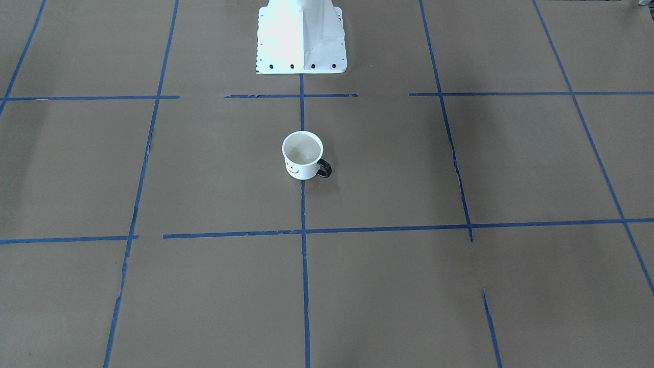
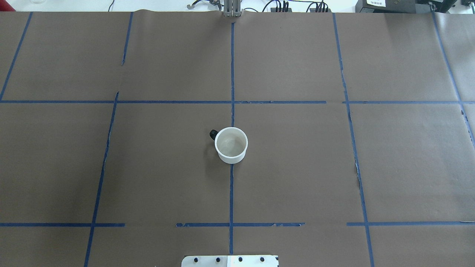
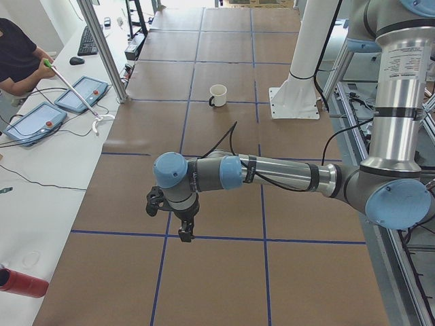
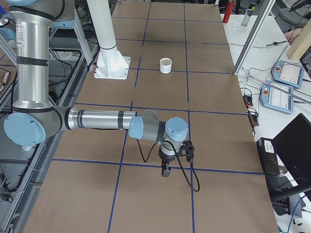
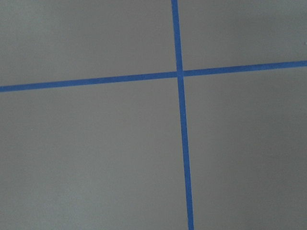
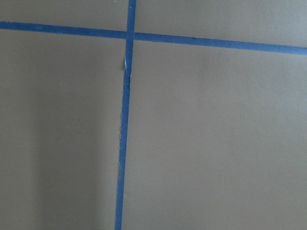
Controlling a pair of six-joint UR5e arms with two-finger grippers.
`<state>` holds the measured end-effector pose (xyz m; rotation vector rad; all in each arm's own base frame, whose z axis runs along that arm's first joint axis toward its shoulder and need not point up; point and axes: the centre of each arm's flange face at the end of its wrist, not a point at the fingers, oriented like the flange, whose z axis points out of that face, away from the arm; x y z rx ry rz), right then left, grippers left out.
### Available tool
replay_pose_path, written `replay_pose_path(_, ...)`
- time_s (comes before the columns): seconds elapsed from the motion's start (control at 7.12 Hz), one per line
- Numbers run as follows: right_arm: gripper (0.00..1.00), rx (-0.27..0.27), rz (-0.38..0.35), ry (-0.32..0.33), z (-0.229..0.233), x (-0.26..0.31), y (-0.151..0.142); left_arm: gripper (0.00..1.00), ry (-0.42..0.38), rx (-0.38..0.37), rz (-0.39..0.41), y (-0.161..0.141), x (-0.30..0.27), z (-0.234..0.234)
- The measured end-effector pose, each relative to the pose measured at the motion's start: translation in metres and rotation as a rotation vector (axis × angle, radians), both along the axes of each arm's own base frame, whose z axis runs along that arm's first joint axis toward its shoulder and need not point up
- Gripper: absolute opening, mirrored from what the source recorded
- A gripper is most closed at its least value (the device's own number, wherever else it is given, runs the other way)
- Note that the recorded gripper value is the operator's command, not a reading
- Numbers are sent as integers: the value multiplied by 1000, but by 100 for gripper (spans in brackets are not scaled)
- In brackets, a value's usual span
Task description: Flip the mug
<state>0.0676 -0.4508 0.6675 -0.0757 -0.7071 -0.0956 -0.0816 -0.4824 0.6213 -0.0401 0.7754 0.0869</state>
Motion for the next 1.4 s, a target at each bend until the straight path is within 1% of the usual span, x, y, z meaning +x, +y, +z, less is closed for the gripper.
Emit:
replay_pose_path(0.56, 100, 0, 0, 0, 0, 0, 0, 100, 1, 21, 0, -1, -1, -10)
replay_pose_path(1.4, 100, 0, 0, 0, 0, 0, 0, 100, 2, 28, -2, -3, 0, -13)
